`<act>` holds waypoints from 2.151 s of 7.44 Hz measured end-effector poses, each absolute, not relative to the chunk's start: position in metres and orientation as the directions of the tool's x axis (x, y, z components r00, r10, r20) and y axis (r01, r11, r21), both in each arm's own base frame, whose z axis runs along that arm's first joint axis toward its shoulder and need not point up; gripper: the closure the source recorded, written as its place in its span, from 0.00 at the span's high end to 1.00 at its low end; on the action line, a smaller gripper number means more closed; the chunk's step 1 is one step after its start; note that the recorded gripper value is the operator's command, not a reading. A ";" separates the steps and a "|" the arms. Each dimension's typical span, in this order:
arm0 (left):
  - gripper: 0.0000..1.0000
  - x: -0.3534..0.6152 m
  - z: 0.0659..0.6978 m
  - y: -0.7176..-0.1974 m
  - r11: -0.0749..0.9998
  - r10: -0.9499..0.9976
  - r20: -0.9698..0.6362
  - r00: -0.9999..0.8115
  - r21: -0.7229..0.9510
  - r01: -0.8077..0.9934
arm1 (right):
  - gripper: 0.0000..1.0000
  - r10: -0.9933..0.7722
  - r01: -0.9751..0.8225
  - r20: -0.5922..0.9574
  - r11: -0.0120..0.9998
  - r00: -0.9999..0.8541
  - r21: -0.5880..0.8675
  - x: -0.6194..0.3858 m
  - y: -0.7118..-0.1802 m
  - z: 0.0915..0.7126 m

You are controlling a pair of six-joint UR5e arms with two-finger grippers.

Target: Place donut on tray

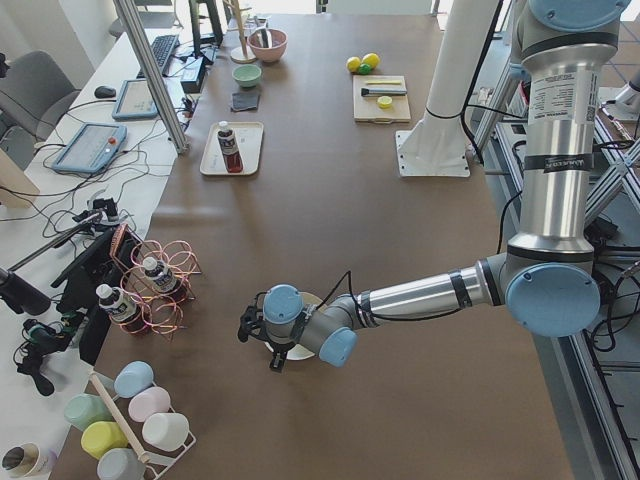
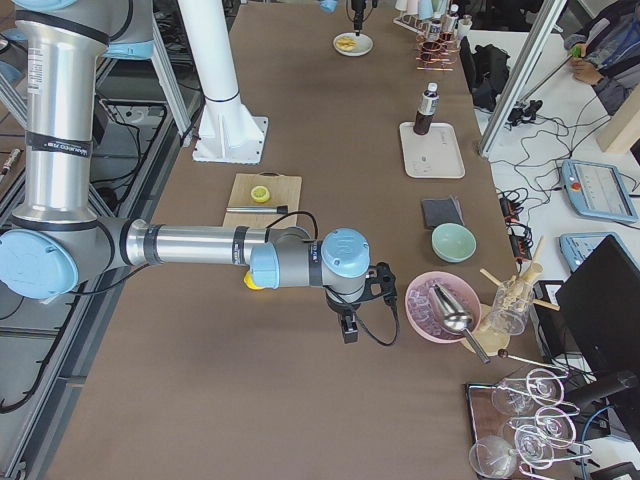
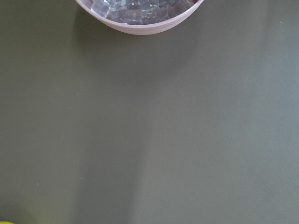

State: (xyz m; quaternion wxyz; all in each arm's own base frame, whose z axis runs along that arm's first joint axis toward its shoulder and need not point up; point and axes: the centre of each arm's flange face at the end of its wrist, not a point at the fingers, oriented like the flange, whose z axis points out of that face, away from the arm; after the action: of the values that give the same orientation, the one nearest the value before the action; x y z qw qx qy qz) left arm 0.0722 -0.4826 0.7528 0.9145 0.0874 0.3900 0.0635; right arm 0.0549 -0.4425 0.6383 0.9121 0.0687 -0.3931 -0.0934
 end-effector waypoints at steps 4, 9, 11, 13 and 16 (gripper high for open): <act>0.56 0.073 0.763 -0.471 0.977 0.191 -0.737 0.649 0.206 -0.054 | 1.00 -0.195 0.095 0.731 0.980 0.654 0.176 0.053 -0.440 0.639; 0.06 0.072 0.771 -0.468 0.980 0.179 -0.737 0.652 0.192 -0.053 | 1.00 -0.192 0.091 0.732 0.980 0.654 0.176 0.053 -0.440 0.637; 0.00 0.072 0.771 -0.468 0.981 0.172 -0.738 0.653 0.186 -0.049 | 1.00 -0.193 0.090 0.732 0.980 0.653 0.178 0.053 -0.440 0.636; 0.00 0.075 0.766 -0.474 0.985 0.149 -0.746 0.649 0.170 -0.031 | 1.00 -0.193 0.090 0.732 0.980 0.653 0.178 0.053 -0.440 0.636; 0.00 0.088 0.716 -0.490 0.994 0.085 -0.833 0.547 0.110 0.013 | 1.00 -0.201 0.088 0.735 0.978 0.647 0.190 0.052 -0.443 0.629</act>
State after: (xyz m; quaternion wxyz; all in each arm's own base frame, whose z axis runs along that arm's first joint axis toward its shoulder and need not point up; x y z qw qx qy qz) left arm 0.0876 -0.4905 0.7163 0.8779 0.0518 0.4757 0.0204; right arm 0.0522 -0.4435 0.6292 0.9050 0.0686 -0.4122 -0.0800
